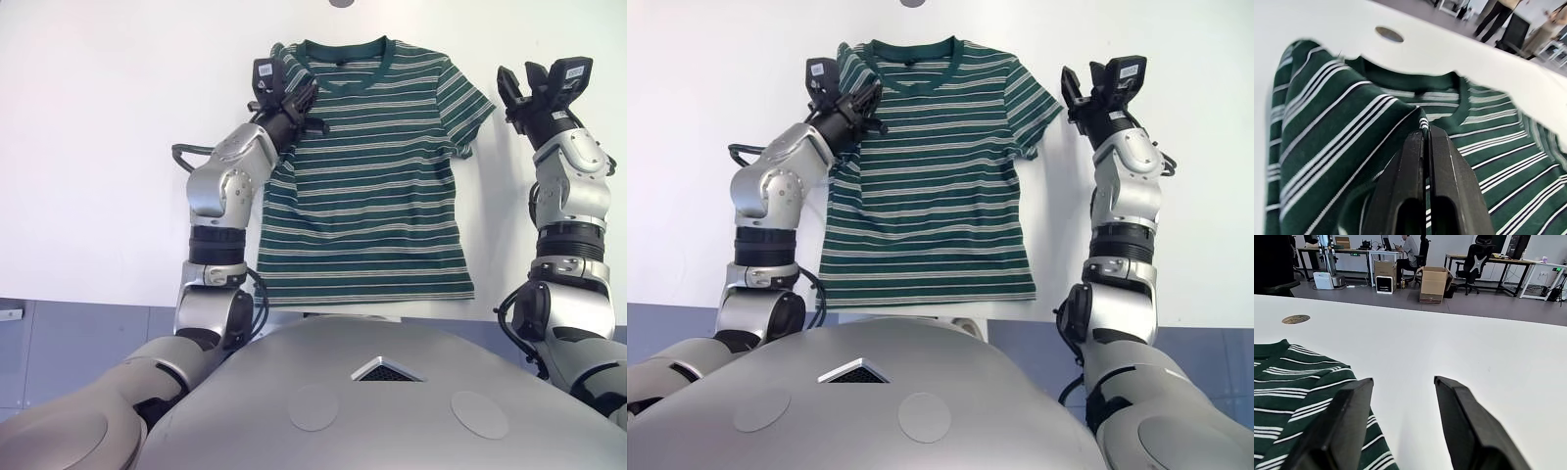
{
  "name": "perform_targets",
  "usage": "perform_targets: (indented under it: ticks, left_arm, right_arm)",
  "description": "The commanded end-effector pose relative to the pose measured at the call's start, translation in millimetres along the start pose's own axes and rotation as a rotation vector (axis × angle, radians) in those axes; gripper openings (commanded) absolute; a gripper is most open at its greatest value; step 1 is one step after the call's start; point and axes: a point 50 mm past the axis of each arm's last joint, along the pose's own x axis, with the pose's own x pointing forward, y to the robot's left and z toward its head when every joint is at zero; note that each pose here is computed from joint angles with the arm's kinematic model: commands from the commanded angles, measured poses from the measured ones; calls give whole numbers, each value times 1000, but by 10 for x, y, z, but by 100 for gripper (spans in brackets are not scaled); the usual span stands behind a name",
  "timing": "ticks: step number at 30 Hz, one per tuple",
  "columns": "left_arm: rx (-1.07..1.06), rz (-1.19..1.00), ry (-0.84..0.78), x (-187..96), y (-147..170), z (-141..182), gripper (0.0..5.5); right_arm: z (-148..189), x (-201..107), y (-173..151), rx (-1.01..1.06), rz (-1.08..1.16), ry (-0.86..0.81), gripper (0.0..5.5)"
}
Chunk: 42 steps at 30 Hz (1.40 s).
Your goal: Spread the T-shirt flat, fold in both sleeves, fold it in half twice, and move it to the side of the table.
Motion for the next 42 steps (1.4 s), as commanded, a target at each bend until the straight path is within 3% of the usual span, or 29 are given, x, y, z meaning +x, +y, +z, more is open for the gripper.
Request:
perform_targets:
  ticks: [1, 5, 8, 13, 16, 28, 34, 38, 42]
  left_arm:
    - [18, 13, 7, 38, -34, -44, 7]
    - [10, -31, -10, 10, -159, -33, 88]
    - [15, -82, -68, -105, -235, 64, 144]
    - [98, -77, -275, -372, -116, 353, 216]
    - [128, 7, -339, -477, 84, 452, 216]
    - [90, 184, -311, -514, 431, 316, 220]
    - [68, 202, -302, -528, 487, 256, 220]
    - [102, 204, -278, -548, 512, 175, 220]
    - [155, 212, -271, -587, 563, 139, 220]
  right_arm:
    - [-32, -3, 60, 6, 8, 12, 234]
    - [-69, -44, 58, 92, -11, 16, 234]
    - [-103, -112, 13, 292, -18, 36, 234]
    - [-463, -196, 76, 346, -43, 251, 234]
    - [-535, -238, 131, 426, -25, 275, 234]
    - [-470, -170, 216, 432, 17, 252, 2]
    - [-278, -154, 247, 429, 58, 163, 2]
    - [119, -90, 457, 397, 195, 17, 2]
    - [371, 64, 719, 317, 305, 4, 2]
